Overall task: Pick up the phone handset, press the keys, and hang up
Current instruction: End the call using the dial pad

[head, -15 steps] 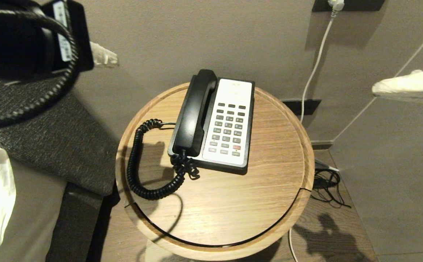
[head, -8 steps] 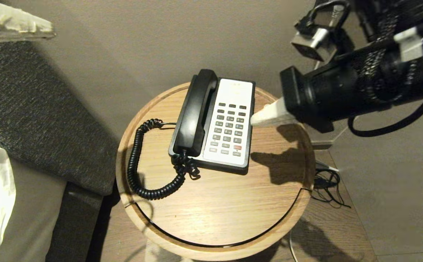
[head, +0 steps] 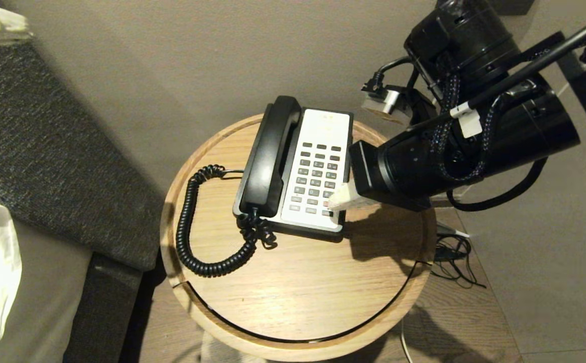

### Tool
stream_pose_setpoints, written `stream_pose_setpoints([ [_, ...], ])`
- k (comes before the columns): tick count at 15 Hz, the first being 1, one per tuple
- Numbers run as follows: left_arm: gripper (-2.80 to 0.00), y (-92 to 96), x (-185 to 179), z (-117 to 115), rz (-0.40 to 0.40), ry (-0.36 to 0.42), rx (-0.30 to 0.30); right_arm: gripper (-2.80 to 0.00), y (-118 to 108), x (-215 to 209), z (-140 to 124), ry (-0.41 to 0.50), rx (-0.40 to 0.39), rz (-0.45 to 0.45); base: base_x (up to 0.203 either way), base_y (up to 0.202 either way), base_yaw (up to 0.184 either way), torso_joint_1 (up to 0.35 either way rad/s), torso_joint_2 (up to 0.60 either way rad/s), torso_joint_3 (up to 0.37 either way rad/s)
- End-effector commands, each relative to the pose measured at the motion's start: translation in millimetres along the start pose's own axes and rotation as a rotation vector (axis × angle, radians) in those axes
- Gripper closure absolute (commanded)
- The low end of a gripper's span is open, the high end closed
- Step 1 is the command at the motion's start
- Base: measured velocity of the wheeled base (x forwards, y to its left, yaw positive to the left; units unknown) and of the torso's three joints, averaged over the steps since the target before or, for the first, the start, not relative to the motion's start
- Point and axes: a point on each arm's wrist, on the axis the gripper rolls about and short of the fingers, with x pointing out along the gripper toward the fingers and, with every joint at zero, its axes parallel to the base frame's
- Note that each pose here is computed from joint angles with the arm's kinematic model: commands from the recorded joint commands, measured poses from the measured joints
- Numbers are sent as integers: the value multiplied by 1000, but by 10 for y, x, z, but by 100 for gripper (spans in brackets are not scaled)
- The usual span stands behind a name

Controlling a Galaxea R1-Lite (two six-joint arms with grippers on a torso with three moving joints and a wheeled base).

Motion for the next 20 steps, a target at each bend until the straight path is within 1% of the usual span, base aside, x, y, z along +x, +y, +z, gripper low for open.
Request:
stream_pose_setpoints([
  [1, 0, 7, -6, -4, 6, 2, -1, 0, -9, 29, -11, 14, 6, -7, 0, 0, 0, 0, 0, 0],
  [9, 0, 7, 12, -18, 9, 7, 0, 0, -20, 144, 22, 17, -10, -12, 0, 0, 0, 0, 0, 0],
  [14, 0, 5, 18, -20, 8, 9, 1, 0, -50, 195, 39, 21, -6, -21, 0, 0, 0, 0, 0, 0],
  [16, 0, 8, 10, -19, 8, 7, 0, 0, -52, 203, 51, 11, -31, -20, 0, 0, 0, 0, 0, 0],
  [20, 0, 8, 16, -27, 9, 12, 2, 0, -48, 180, 53, -2, -34, -26, 0, 0, 0, 0, 0, 0],
])
